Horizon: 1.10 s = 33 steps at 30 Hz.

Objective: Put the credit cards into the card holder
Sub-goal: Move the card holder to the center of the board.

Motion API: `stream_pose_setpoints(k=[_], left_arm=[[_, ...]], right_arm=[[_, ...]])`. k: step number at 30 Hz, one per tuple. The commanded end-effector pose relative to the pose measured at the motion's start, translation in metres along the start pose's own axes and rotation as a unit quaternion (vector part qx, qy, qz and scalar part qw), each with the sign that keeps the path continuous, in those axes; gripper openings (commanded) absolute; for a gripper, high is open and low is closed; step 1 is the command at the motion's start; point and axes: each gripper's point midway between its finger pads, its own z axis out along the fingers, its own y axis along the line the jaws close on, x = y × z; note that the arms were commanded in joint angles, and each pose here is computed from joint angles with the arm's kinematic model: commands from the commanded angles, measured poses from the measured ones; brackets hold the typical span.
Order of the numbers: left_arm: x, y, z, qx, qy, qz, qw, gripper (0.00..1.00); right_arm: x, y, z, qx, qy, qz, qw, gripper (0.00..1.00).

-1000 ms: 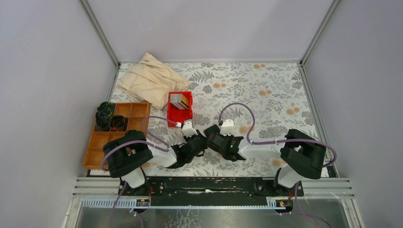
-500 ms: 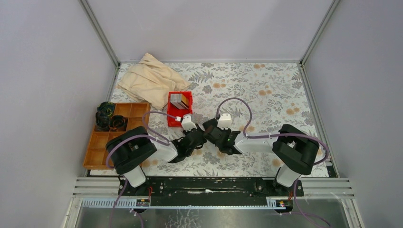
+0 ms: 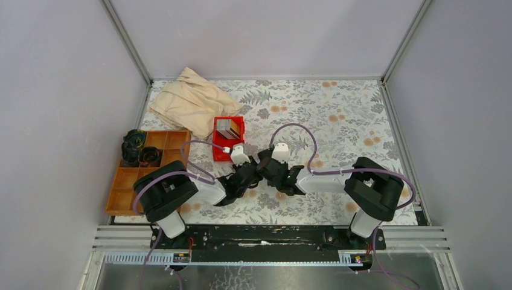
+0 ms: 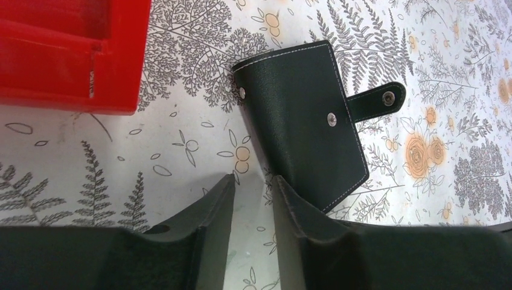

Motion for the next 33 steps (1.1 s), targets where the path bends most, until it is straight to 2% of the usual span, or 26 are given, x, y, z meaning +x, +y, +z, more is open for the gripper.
stream_pose_setpoints(k=[1, 5, 9, 13, 15, 18, 20, 22, 25, 29, 31, 33], left_arm=[[0.003, 0.020, -0.012, -0.032, 0.017, 0.029, 0.999, 0.40], [-0.003, 0.026, -0.032, -0.032, 0.011, 0.024, 0.999, 0.46], [-0.014, 0.019, -0.056, -0.023, -0.005, 0.038, 0.999, 0.51], [-0.043, 0.001, -0.086, 0.006, -0.035, 0.044, 0.998, 0.58], [-0.058, -0.006, -0.099, 0.025, -0.048, 0.046, 0.997, 0.64], [-0.086, -0.011, -0.117, 0.041, -0.083, 0.047, 0.995, 0.79], [-0.104, -0.016, -0.127, 0.056, -0.114, 0.046, 0.991, 0.93], [-0.120, -0.022, -0.135, 0.072, -0.142, 0.048, 0.986, 1.00], [-0.133, -0.029, -0.141, 0.084, -0.162, 0.056, 0.982, 1.00], [-0.139, -0.047, -0.146, 0.130, -0.154, 0.054, 0.978, 1.00], [-0.142, -0.051, -0.148, 0.151, -0.155, 0.041, 0.976, 1.00], [-0.148, -0.048, -0.149, 0.154, -0.153, 0.030, 0.976, 1.00]], right_arm=[[0.015, 0.004, -0.023, -0.012, 0.012, -0.035, 0.999, 0.01], [0.010, -0.001, -0.040, -0.016, -0.008, -0.039, 0.999, 0.10], [-0.006, -0.001, -0.059, -0.025, -0.049, -0.053, 0.997, 0.35], [-0.044, -0.002, -0.082, -0.038, -0.111, -0.058, 0.991, 0.60], [-0.070, 0.001, -0.098, -0.053, -0.155, -0.060, 0.985, 0.73], [-0.111, 0.014, -0.123, -0.083, -0.223, -0.080, 0.968, 0.91], [-0.133, 0.023, -0.135, -0.088, -0.251, -0.109, 0.958, 0.92], [-0.150, 0.032, -0.141, -0.085, -0.275, -0.126, 0.949, 0.88], [-0.170, 0.056, -0.144, -0.100, -0.276, -0.163, 0.942, 0.83], [-0.194, 0.077, -0.138, -0.110, -0.271, -0.151, 0.944, 0.66], [-0.205, 0.085, -0.133, -0.134, -0.264, -0.137, 0.945, 0.67], [-0.215, 0.091, -0.129, -0.150, -0.259, -0.124, 0.946, 0.76]])
